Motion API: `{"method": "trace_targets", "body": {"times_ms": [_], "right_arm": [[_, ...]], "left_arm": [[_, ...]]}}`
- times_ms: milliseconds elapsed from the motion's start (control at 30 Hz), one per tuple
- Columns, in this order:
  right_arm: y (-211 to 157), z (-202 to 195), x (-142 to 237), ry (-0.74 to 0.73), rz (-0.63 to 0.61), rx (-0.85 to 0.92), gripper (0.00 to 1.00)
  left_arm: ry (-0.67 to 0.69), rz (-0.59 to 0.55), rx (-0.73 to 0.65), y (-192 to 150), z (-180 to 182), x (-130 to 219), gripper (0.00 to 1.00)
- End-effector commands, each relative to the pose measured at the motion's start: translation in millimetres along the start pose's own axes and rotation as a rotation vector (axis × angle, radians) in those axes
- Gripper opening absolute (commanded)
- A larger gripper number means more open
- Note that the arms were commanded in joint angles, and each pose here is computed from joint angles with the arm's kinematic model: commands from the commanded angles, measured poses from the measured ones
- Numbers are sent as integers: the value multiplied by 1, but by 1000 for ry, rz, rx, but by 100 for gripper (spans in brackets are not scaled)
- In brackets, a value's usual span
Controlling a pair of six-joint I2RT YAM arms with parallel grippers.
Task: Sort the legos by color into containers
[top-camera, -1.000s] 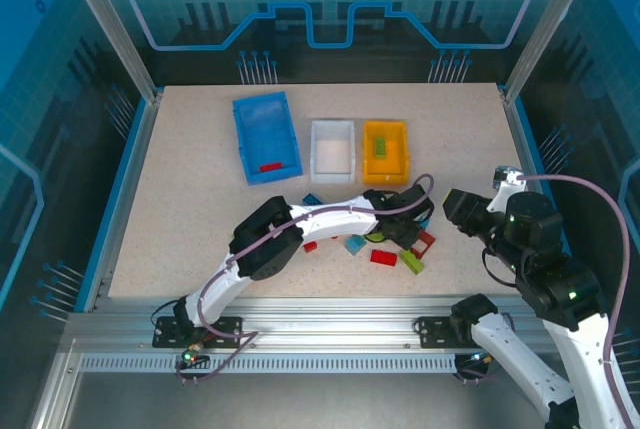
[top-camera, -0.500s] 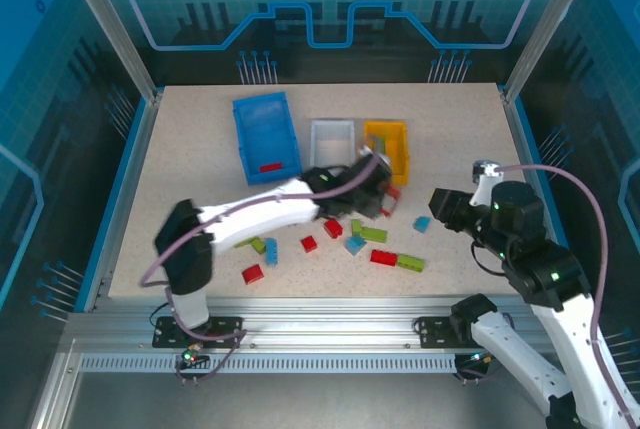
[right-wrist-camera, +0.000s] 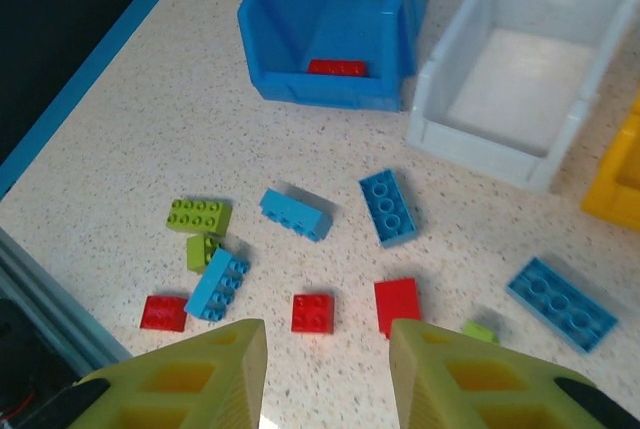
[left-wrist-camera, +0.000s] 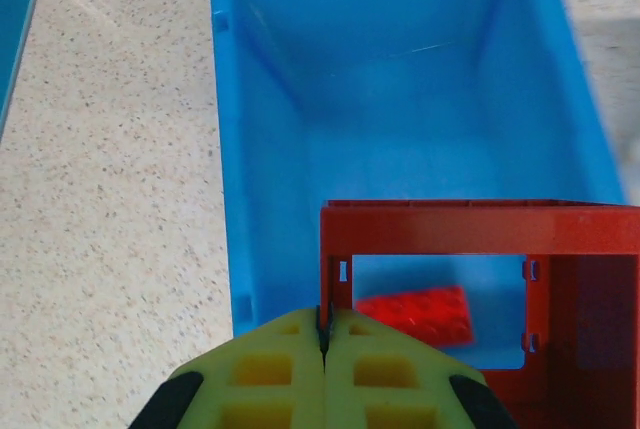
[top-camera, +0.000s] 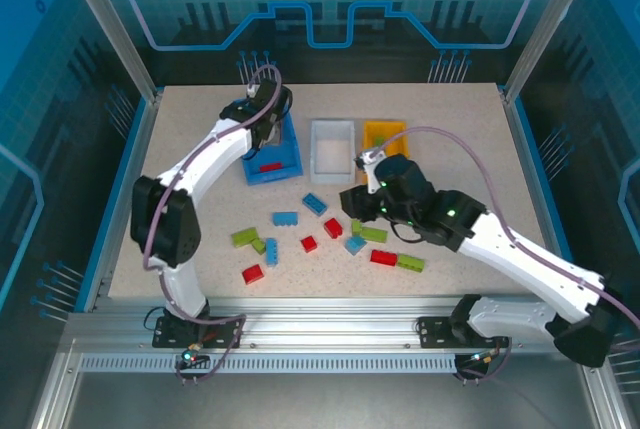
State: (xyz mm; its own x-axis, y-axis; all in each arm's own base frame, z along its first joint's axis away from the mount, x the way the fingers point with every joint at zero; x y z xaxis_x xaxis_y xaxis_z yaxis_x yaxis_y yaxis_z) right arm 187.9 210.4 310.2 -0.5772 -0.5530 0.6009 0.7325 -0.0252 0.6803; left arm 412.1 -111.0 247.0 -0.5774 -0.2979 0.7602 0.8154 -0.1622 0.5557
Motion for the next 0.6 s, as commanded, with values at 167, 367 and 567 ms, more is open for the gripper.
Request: {"method": "trace_targets", "body": {"times_ms": [167,367,567], "right_arm": [[15,22,-16,27,-59,11,39],[11,20,-22,9,-41,2,39],[9,17,-25,-4,-37,-7,39]], "left_arm": [[115,91,-64,19,3,-60,0],[129,110,-78,35,-7,-91,0],[94,152,-53,36,-16,-114,0]]}}
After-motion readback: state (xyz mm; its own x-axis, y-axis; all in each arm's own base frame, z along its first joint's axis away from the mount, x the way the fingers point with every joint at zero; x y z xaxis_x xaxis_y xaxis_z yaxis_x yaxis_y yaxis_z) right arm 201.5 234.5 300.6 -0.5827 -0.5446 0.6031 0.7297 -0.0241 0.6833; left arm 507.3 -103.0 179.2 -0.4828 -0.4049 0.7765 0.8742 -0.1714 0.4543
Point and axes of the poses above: each hand's point on the last joint's axis, 136 mm out from that joint toward the fingers, its own x axis back along the fingers, its own z axis along the line the jaws close on, y = z × x, the point moved 9 cm from there along x, back along the fingers, and after that the axes turned 10 degrees about -x, right-handed, at the moved point
